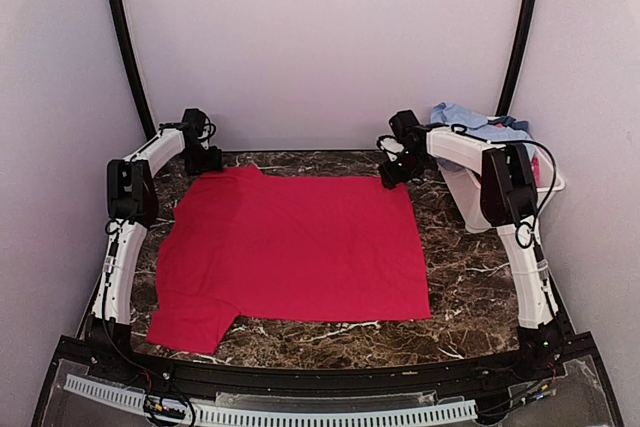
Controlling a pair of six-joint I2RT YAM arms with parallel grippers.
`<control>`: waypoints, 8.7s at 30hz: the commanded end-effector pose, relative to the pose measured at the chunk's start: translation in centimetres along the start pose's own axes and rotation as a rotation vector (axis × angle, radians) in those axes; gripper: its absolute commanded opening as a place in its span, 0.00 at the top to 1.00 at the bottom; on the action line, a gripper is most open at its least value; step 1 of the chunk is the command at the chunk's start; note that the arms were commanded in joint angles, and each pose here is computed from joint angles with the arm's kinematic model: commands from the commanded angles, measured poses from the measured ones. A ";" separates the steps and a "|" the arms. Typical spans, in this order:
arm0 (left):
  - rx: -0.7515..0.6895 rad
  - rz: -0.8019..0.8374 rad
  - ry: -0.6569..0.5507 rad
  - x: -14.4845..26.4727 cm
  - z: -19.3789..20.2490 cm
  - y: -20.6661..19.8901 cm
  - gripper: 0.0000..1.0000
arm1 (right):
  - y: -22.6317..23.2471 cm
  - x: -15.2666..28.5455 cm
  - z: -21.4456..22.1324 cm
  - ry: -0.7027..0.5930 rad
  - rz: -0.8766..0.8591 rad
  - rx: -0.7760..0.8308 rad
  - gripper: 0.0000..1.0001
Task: Fold and stack the mixed laundry pile
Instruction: Pick up the flattened T-shirt from the center of the board, then fold the flattened T-shirt at the center of the board, then smooth out the 1/3-folded T-shirt at the center of the board.
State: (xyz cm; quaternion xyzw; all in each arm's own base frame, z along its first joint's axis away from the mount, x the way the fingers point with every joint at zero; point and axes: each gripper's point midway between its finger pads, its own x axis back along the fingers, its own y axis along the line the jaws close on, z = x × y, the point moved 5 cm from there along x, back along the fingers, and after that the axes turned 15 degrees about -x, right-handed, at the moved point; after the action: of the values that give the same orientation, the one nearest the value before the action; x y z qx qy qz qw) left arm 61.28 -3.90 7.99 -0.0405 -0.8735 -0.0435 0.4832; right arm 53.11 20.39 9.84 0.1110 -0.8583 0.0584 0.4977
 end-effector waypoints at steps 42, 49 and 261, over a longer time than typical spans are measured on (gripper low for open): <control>0.041 -0.030 -0.095 3.8 -2.5 2.2 0.08 | -2.8 -4.8 -0.1 0.052 -0.025 -0.291 1.00; 0.055 0.085 -0.168 3.5 -3.9 2.0 0.09 | -2.0 -3.1 -1.6 -0.005 -0.045 -0.267 1.00; -0.253 0.227 0.256 17.5 15.5 -9.0 1.00 | 3.7 9.9 12.8 0.186 -0.324 -0.123 0.52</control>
State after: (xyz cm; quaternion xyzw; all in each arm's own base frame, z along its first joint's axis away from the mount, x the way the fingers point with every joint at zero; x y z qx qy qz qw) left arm 41.05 -10.76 11.69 -0.1776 -0.7881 -0.0690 0.5854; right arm 36.93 20.09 9.76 0.2110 -0.7656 -0.0645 0.6043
